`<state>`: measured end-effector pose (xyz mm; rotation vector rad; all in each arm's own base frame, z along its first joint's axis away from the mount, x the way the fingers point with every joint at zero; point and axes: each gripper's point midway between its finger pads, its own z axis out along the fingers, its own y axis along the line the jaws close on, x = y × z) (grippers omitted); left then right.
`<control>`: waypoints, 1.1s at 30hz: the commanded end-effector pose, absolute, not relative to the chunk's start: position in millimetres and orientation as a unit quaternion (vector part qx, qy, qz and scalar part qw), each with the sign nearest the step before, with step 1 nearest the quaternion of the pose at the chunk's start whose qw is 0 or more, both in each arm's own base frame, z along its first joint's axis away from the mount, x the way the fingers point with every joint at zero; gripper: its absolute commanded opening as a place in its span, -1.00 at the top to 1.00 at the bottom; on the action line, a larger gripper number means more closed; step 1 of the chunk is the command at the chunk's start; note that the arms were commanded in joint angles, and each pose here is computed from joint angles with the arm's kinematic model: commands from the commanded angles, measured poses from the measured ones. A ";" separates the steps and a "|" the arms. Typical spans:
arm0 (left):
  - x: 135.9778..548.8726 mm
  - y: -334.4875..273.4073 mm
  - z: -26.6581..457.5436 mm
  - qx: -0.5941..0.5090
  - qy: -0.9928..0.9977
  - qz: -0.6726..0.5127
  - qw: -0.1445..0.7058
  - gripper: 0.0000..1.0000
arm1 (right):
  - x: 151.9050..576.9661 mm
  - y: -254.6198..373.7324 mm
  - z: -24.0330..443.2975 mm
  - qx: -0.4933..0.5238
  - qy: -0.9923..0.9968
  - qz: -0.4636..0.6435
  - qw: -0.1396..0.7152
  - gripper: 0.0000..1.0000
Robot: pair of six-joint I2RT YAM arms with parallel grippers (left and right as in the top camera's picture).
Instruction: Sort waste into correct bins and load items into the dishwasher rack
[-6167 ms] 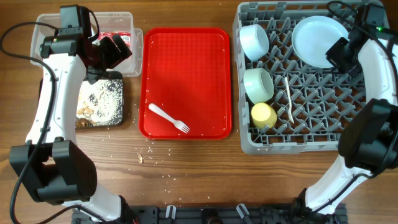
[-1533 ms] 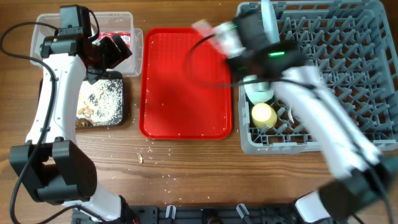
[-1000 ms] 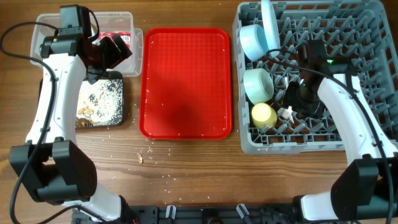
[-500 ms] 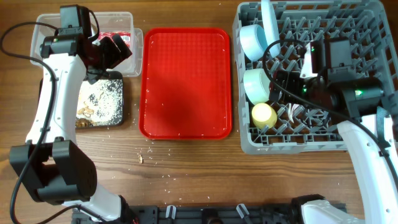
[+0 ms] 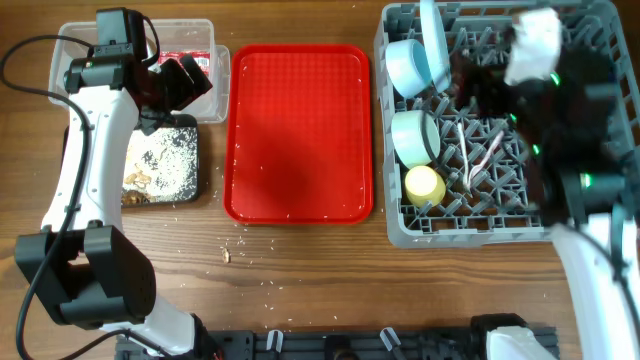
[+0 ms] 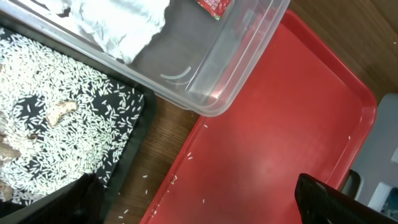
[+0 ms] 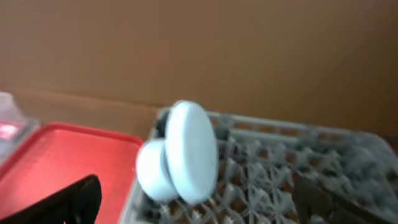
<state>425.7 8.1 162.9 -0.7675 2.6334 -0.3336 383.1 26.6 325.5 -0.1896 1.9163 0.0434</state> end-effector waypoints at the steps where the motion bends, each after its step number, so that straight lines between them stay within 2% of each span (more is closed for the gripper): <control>1: 427.5 10.0 170.8 -0.272 0.934 -0.117 0.200 -1.00 | 350.2 24.1 303.1 -0.097 0.790 0.023 0.604 -1.00; 3: 427.5 10.0 170.8 -0.272 0.934 -0.117 0.200 -1.00 | 321.1 22.3 284.7 -0.093 0.767 0.015 0.635 -1.00; 7: 427.5 10.0 170.8 -0.272 0.934 -0.117 0.200 -1.00 | 289.1 21.0 243.5 -0.083 0.721 0.013 0.688 -1.00; 11: 427.5 10.0 170.8 -0.272 0.934 -0.117 0.200 -1.00 | 267.1 21.8 202.4 -0.046 0.708 0.049 0.703 -1.00; 15: 427.5 10.0 170.8 -0.272 0.934 -0.117 0.200 -1.00 | 255.6 25.7 177.9 -0.054 0.704 0.054 0.706 -1.00; 33: 427.5 10.0 170.8 -0.272 0.934 -0.117 0.200 -1.00 | 244.3 32.3 176.9 -0.065 0.701 0.066 0.707 -1.00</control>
